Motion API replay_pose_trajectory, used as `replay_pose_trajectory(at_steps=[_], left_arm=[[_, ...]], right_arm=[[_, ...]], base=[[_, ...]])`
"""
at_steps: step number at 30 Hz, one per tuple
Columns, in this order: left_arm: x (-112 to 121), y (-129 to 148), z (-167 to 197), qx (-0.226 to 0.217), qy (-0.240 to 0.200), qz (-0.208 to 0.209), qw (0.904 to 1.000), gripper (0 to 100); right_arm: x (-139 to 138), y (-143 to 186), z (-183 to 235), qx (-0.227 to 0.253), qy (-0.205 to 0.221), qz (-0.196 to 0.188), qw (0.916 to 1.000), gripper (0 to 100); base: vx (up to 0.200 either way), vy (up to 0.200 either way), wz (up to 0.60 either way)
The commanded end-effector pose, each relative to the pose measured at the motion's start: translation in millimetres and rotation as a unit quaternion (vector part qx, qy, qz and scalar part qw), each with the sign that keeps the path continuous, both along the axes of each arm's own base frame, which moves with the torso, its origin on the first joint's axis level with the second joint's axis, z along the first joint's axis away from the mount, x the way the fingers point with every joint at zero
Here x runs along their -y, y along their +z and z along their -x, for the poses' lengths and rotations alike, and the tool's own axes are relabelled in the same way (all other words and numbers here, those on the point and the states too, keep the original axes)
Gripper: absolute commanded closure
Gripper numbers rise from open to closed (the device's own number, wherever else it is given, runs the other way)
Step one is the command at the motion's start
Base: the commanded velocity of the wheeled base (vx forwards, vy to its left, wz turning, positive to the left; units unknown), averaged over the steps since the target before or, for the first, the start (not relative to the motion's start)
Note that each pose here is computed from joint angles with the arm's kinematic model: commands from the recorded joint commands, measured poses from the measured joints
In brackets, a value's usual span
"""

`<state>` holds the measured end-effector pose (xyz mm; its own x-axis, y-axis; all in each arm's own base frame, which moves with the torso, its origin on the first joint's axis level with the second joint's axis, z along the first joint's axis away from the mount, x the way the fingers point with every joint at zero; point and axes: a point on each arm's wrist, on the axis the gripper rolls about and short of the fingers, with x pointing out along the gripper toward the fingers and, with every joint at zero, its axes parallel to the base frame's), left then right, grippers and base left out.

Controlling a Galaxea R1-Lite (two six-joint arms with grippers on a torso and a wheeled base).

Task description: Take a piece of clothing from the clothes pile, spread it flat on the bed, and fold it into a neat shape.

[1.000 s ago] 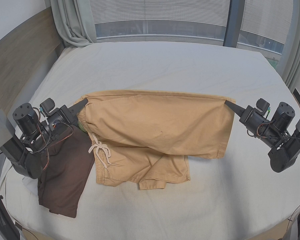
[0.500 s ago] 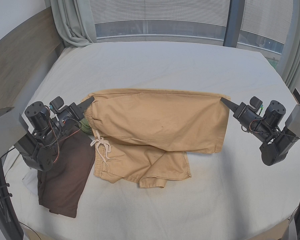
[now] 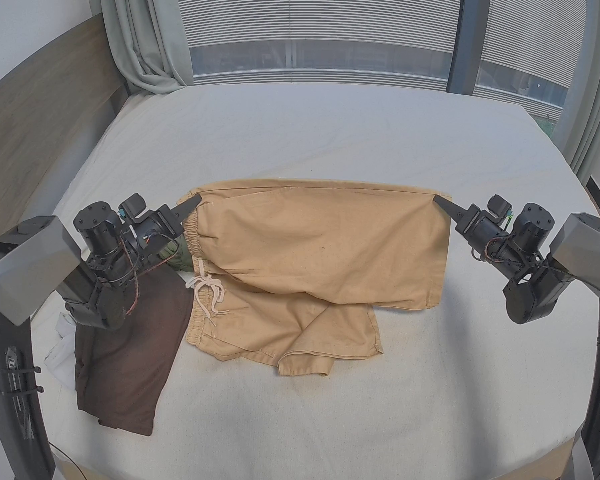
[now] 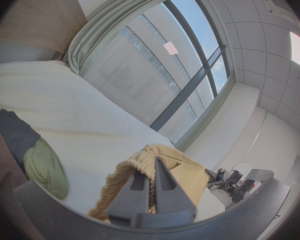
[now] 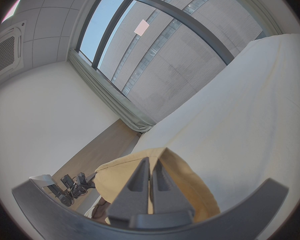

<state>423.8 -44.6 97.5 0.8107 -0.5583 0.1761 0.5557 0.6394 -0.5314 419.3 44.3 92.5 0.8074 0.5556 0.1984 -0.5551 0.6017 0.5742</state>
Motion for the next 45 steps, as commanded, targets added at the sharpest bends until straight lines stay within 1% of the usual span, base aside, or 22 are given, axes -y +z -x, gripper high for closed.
replay_pose_trajectory(at_steps=[1, 5, 7, 12, 20, 24, 25, 26, 32, 36, 39, 40, 42, 45], left_arm=[[3, -15, -17, -0.01, -0.002, 0.001, 0.9999, 100], [8, -17, -25, -0.011, -0.007, 0.003, 0.9999, 100], [11, -19, -33, -0.012, -0.002, 0.008, 0.9999, 100], [14, -25, -45, -0.012, -0.002, 0.009, 0.9999, 100], [17, -25, -57, -0.017, 0.005, 0.015, 0.9997, 100], [18, -22, -60, -0.013, 0.006, 0.016, 0.9998, 100], [18, -21, -61, -0.014, 0.005, 0.016, 0.9998, 100], [19, -21, -62, -0.015, 0.004, 0.016, 0.9998, 0], [18, -21, -67, -0.013, 0.012, 0.019, 0.9997, 0], [18, -23, -65, -0.025, 0.014, 0.019, 0.9994, 0], [17, -27, -61, -0.047, 0.023, 0.017, 0.9985, 0], [16, -27, -61, -0.047, 0.024, 0.017, 0.9985, 0], [12, -24, -55, -0.069, 0.031, 0.014, 0.997, 0], [6, -22, -51, -0.085, 0.039, 0.012, 0.9955, 0]], right_arm=[[6, -21, -15, -0.008, -0.008, 0.0, 0.9999, 100], [11, -26, -22, -0.005, -0.014, 0.0, 0.9999, 100], [12, -32, -28, -0.005, -0.016, 0.0, 0.9999, 100], [12, -42, -36, -0.014, -0.015, -0.001, 0.9998, 100], [11, -53, -51, -0.017, -0.015, -0.001, 0.9997, 100], [11, -50, -55, -0.009, -0.015, -0.002, 0.9998, 100], [11, -51, -55, -0.01, -0.015, -0.002, 0.9998, 0], [11, -49, -56, -0.009, -0.015, -0.002, 0.9998, 0], [12, -47, -58, -0.016, -0.021, -0.002, 0.9996, 0], [10, -47, -42, -0.029, -0.02, 0.003, 0.9994, 0], [5, -50, -22, -0.041, -0.015, 0.015, 0.9989, 0], [5, -50, -22, -0.042, -0.015, 0.016, 0.9989, 0], [-3, -52, -2, -0.049, -0.006, 0.029, 0.9984, 0], [-8, -52, 14, -0.065, 0.001, 0.044, 0.9969, 0]], base=[[0.0, 0.0, 0.0], [0.0, 0.0, 0.0], [0.0, 0.0, 0.0], [0.0, 0.0, 0.0], [0.0, 0.0, 0.0], [0.0, 0.0, 0.0], [0.0, 0.0, 0.0], [0.0, 0.0, 0.0], [0.0, 0.0, 0.0], [0.0, 0.0, 0.0], [0.0, 0.0, 0.0], [0.0, 0.0, 0.0], [0.0, 0.0, 0.0], [0.0, 0.0, 0.0]])
